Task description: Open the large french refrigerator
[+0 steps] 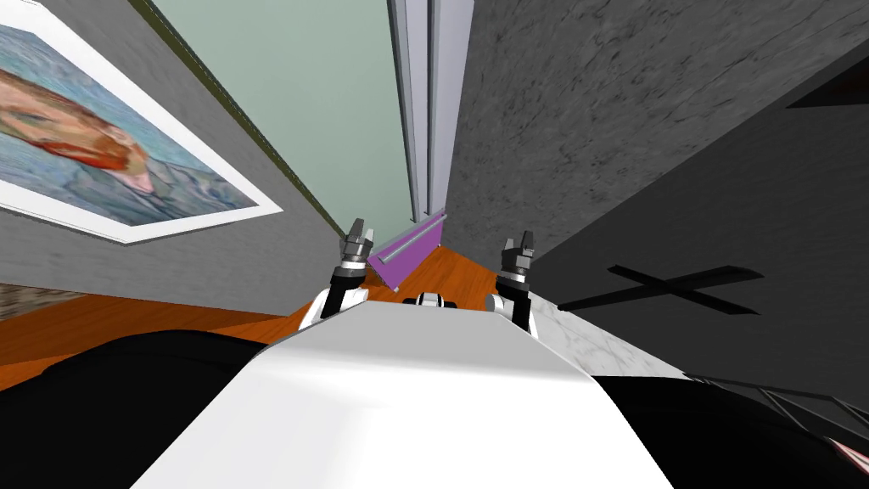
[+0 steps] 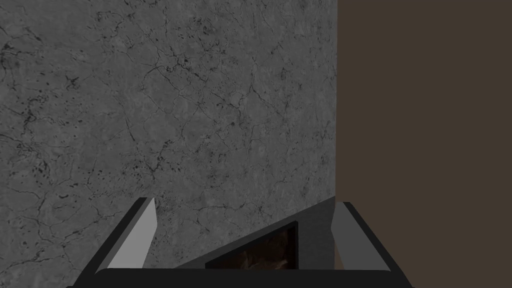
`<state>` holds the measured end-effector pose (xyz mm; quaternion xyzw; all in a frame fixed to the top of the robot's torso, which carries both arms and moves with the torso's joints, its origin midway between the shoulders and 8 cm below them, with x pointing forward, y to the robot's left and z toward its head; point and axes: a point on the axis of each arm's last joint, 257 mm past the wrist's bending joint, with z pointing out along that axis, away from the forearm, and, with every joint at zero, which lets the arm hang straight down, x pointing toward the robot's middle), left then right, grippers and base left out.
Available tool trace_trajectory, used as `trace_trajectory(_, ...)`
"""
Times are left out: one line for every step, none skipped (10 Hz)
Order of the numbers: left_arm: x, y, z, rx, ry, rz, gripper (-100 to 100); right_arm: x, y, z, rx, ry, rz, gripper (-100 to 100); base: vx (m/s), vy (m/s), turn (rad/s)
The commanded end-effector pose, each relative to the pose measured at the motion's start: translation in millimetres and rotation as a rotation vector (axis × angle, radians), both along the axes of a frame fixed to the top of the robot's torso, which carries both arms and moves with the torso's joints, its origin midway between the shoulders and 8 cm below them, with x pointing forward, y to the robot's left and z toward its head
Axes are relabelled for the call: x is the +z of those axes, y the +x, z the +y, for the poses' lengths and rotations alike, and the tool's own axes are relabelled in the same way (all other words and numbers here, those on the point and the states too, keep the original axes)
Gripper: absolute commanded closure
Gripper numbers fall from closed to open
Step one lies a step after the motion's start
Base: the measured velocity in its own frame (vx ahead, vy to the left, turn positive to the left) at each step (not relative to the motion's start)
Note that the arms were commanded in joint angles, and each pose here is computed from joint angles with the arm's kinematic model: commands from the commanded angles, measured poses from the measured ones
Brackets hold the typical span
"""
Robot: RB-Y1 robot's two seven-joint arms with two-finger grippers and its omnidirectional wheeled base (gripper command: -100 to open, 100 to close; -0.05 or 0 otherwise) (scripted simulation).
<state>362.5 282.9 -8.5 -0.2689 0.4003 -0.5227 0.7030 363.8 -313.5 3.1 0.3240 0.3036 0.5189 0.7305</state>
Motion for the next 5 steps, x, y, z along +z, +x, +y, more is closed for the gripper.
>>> trace_trajectory(-8.0, 1.7, 4.6, 0.012, 0.046, 0.055, -100, 0.0, 0.0, 0.0, 0.000, 0.000, 0.000, 0, 0.140, -0.033, -0.061)
trace_trajectory(-10.6, 1.8, 6.1, 0.017, 0.063, 0.075, -100, 0.0, 0.0, 0.0, 0.000, 0.000, 0.000, 0, 0.125, -0.023, -0.078)
trace_trajectory(-12.9, 1.8, 7.5, 0.021, 0.080, 0.093, -100, 0.0, 0.0, 0.0, 0.000, 0.000, 0.000, 0, 0.122, -0.004, -0.056)
trace_trajectory(-14.9, 1.7, 8.8, 0.025, 0.096, 0.110, -100, 0.0, 0.0, 0.0, 0.000, 0.000, 0.000, 0, 0.117, -0.003, -0.042)
trace_trajectory(-16.7, 1.6, 10.1, 0.030, 0.111, 0.127, -100, 0.0, 0.0, 0.0, 0.000, 0.000, 0.000, 0, 0.120, -0.012, -0.051)
